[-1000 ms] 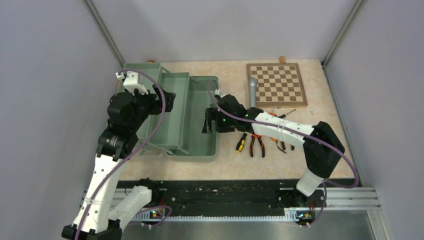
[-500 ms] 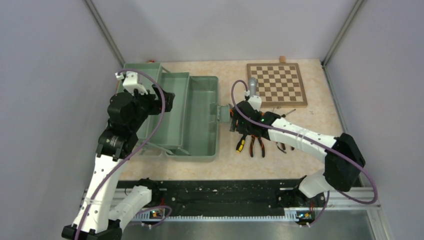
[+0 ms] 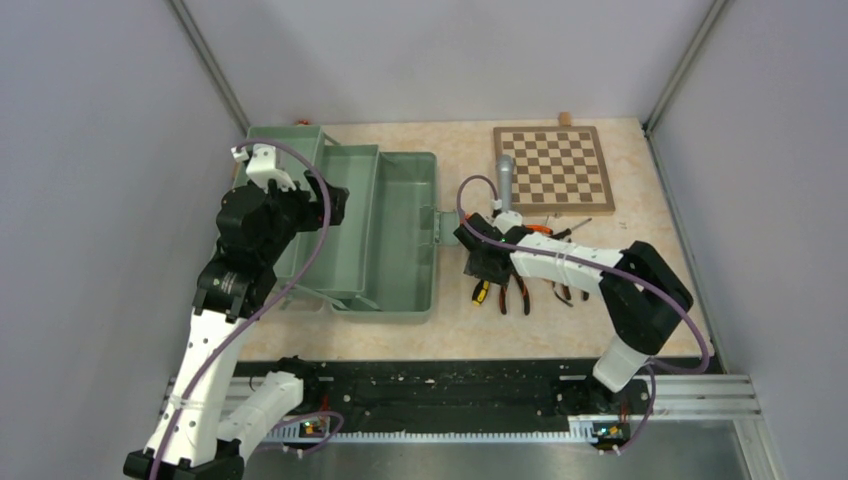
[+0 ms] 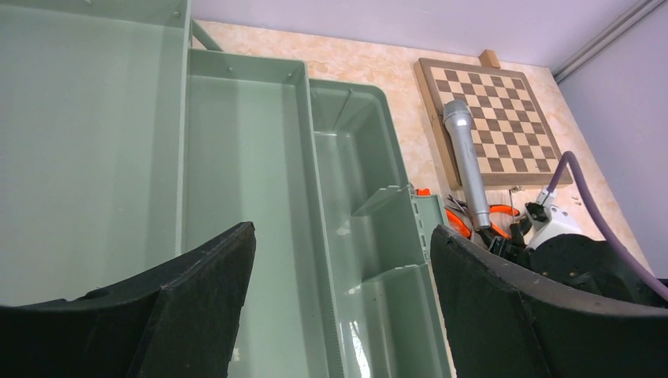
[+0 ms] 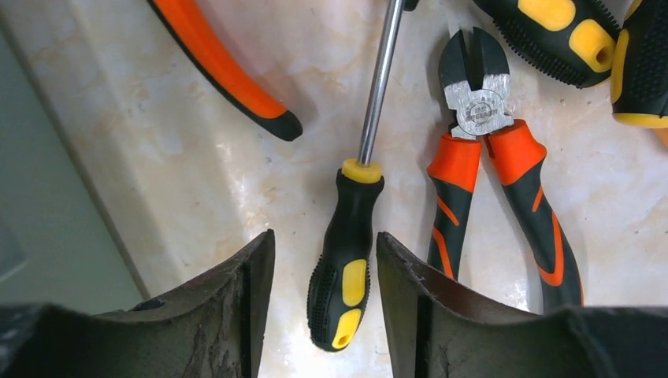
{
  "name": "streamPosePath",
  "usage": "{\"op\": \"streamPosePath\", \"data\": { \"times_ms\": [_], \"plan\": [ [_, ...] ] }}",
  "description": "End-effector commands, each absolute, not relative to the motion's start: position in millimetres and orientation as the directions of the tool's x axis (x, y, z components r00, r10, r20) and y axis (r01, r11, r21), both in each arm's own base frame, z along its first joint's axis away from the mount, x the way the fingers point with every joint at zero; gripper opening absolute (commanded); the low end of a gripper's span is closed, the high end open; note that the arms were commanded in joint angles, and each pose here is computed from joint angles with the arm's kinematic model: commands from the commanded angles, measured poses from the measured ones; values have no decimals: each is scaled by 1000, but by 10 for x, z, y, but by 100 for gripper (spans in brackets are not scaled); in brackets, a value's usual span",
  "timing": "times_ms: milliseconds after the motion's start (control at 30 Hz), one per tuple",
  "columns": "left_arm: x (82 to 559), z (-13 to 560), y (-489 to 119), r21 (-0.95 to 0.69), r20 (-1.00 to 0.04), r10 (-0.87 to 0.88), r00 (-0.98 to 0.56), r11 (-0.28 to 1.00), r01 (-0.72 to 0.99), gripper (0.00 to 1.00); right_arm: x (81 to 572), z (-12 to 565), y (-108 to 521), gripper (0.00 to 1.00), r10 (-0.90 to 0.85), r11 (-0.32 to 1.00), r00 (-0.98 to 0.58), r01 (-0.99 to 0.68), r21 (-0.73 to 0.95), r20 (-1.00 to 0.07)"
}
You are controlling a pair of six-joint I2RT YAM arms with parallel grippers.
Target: Pack the tool kit
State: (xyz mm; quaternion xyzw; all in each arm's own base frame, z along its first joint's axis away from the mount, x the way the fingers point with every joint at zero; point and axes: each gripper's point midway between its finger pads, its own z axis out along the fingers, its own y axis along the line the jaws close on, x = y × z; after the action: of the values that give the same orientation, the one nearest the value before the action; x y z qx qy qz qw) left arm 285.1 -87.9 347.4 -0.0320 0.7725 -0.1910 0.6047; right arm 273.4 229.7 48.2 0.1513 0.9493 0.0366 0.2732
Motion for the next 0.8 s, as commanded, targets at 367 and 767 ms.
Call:
{"op": "streamPosePath", "data": {
  "times_ms": [367, 767],
  "plan": [
    [2916, 3554, -955, -360, -919, -306, -248, 909, 211, 86, 2764, 349, 1973, 18, 301, 945, -790, 322, 57, -534],
    [3013, 3622, -1393, -501, -851, -381, -361, 794, 344, 85, 2913, 1335, 1686, 0, 291, 952, -640, 266, 150, -711]
  ]
}}
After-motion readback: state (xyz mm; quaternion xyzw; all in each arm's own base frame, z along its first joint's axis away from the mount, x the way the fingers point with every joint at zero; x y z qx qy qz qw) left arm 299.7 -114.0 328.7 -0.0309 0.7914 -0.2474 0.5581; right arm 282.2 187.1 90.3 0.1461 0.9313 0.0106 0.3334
